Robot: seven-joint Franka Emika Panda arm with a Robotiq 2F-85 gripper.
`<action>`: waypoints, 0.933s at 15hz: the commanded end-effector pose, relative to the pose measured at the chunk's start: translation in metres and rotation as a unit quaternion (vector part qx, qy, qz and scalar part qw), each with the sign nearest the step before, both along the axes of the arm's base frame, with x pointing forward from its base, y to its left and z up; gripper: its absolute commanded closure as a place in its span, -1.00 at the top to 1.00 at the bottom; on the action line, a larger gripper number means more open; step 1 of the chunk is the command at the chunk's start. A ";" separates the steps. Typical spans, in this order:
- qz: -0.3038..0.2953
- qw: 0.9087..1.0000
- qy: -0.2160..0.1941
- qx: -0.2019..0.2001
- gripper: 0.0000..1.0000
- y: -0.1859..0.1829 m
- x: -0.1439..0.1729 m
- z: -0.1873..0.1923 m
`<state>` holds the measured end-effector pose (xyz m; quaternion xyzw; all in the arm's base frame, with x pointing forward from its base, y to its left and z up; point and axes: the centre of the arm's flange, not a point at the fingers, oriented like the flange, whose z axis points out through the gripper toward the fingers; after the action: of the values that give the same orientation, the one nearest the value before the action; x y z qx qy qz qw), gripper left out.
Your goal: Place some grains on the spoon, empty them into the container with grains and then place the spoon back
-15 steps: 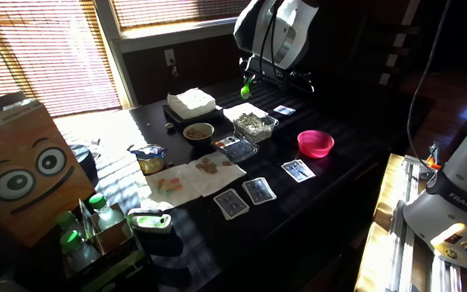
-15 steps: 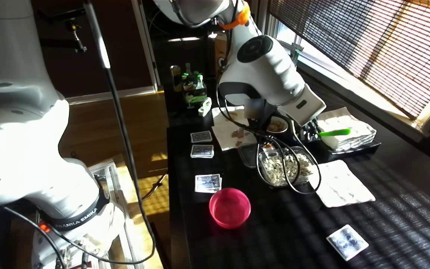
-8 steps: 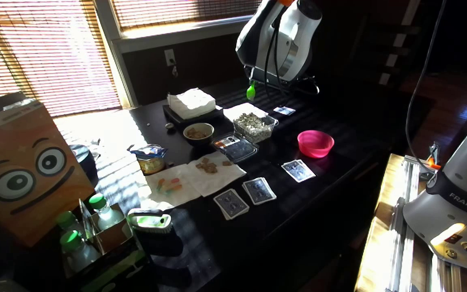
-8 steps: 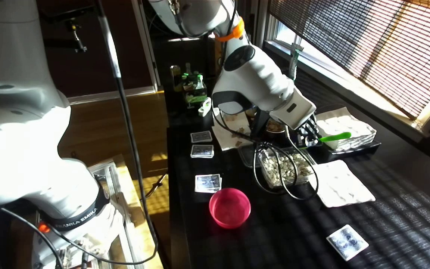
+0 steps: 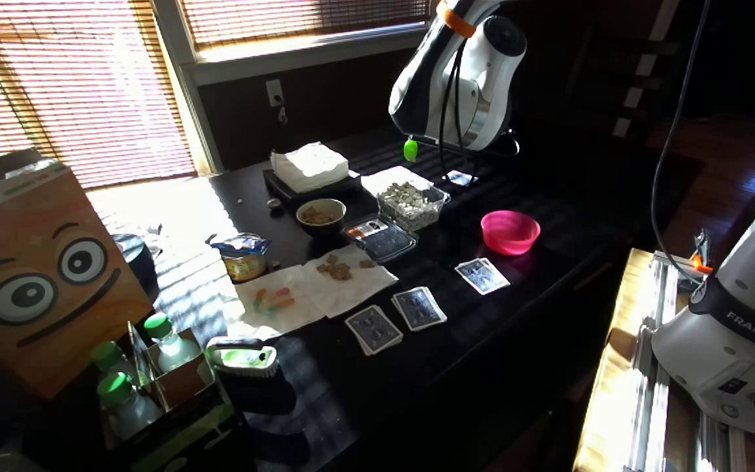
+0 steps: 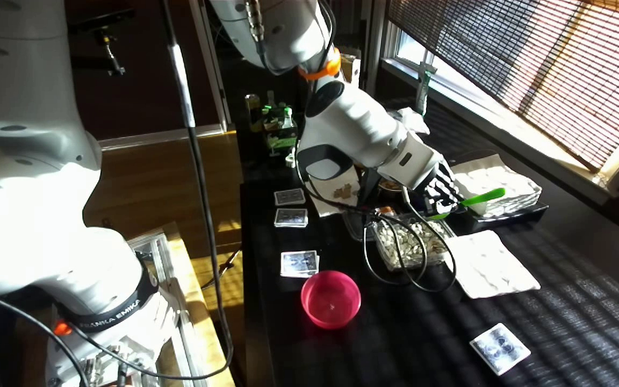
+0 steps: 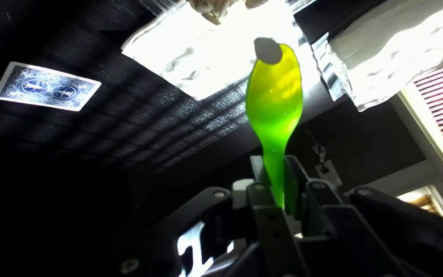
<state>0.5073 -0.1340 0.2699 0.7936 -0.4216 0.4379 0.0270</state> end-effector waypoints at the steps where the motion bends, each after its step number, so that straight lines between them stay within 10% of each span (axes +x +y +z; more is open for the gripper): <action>1: 0.004 1.000 -0.021 -0.013 -0.92 0.001 -0.011 -0.005; 6: 0.001 1.000 -0.030 -0.009 -0.92 0.000 -0.014 -0.003; 14: 0.003 0.986 0.028 0.163 -0.92 -0.014 -0.024 0.018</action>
<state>0.5021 -0.1361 0.2663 0.7956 -0.4646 0.3855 -0.0504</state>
